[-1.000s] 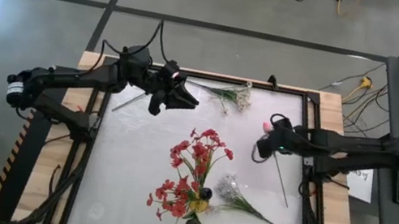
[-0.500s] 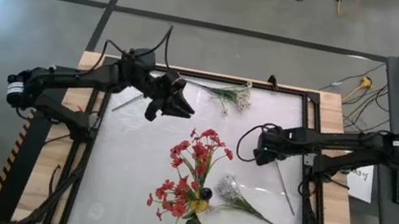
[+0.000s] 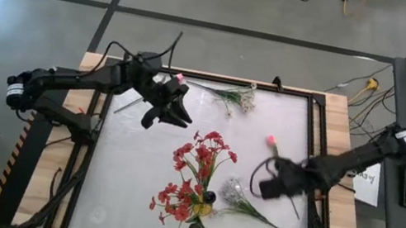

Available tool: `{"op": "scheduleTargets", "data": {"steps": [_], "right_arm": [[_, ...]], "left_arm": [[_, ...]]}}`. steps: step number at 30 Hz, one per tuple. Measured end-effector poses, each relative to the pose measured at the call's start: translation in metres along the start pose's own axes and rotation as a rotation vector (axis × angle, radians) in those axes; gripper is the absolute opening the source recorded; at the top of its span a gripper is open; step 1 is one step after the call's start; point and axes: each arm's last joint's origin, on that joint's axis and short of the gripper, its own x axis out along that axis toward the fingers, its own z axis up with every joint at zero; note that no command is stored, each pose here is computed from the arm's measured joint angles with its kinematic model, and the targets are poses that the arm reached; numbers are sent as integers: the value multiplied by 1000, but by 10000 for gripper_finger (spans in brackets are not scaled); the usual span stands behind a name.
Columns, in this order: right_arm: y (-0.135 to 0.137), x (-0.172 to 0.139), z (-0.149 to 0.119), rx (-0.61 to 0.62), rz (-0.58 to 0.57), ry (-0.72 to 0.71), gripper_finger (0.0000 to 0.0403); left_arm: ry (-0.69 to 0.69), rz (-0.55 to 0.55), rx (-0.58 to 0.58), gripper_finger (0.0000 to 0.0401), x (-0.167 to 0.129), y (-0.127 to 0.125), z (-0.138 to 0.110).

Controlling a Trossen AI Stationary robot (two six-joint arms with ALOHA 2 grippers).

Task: Sort flowers into vase by color
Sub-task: Adjust the red vase

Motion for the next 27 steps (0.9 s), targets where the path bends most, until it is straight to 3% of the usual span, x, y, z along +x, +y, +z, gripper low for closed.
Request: {"op": "scheduleTargets", "data": {"steps": [5,10,19,21,27], "right_arm": [[3,8,-46,5,-88,117,238],[10,22,-74,-33,-196,215,252],[20,52,-96,-89,-315,340,341],[16,63,-98,-115,-363,362,343],[23,90,-103,-202,-344,403,321]], "left_arm": [[1,4,46,99,0,0,0],[0,7,47,99,0,0,0],[-2,10,37,99,0,0,0],[-5,10,34,99,0,0,0],[-15,50,26,99,0,1,1]]}}
